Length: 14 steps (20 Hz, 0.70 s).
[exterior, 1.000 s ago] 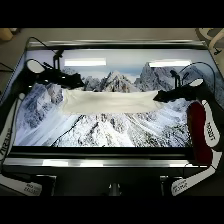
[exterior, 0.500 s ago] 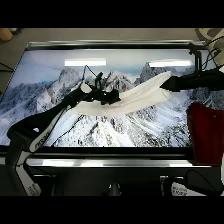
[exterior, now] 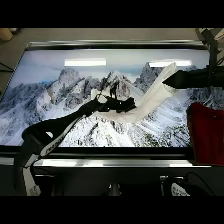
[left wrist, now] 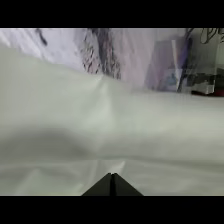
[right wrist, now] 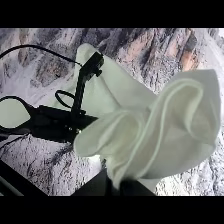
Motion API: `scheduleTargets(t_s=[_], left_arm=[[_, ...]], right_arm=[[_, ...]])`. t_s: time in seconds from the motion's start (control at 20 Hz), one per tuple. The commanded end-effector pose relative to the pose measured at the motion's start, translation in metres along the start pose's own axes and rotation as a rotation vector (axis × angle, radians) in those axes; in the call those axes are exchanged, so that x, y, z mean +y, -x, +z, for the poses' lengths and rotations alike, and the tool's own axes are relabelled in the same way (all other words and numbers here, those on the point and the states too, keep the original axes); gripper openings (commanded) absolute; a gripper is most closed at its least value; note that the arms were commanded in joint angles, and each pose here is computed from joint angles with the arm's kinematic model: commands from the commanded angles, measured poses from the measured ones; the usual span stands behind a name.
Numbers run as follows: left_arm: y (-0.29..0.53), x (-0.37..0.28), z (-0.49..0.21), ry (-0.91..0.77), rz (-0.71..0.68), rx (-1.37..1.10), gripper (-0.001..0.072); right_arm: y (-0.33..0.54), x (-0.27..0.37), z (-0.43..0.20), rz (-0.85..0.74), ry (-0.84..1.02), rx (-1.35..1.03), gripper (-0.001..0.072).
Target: Fold the shirts.
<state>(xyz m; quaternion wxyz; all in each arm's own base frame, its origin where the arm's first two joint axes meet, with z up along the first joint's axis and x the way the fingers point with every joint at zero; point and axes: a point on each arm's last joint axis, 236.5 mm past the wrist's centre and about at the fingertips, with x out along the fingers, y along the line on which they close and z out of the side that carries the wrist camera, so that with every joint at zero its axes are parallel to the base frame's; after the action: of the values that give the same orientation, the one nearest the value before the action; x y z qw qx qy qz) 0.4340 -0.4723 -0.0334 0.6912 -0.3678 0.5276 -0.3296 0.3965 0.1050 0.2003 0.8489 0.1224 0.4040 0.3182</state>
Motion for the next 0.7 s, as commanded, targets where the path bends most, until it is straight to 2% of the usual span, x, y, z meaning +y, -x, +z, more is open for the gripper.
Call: scheduleTargets(t_s=[0.0,0.2,0.45,0.5,0.55,0.6,0.65], left_arm=[[0.077,0.002,0.073,-0.182,0.077,-0.125,0.0024],[0.253,0.013,0.159,-0.316,0.270,-0.312,0.0024],[0.414,-0.003,0.165,-0.366,0.407,-0.458,0.0025],[0.430,-0.009,0.161,-0.381,0.420,-0.475,0.0025],[0.443,-0.017,0.156,-0.401,0.427,-0.487,0.0025],[0.450,-0.024,0.151,-0.423,0.431,-0.492,0.0025],[0.454,-0.030,0.146,-0.444,0.432,-0.489,0.0025]], right_arm=[[-0.032,0.027,0.025,0.031,0.041,-0.079,0.0018],[-0.137,0.086,0.029,0.185,0.028,-0.086,0.0019],[-0.281,0.122,-0.022,0.279,-0.122,-0.024,0.0034],[-0.303,0.118,-0.034,0.266,-0.154,-0.013,0.0220],[-0.319,0.114,-0.045,0.260,-0.181,0.003,0.0526],[-0.325,0.110,-0.050,0.256,-0.182,0.011,0.0619],[-0.324,0.105,-0.049,0.252,-0.162,0.007,0.0616]])
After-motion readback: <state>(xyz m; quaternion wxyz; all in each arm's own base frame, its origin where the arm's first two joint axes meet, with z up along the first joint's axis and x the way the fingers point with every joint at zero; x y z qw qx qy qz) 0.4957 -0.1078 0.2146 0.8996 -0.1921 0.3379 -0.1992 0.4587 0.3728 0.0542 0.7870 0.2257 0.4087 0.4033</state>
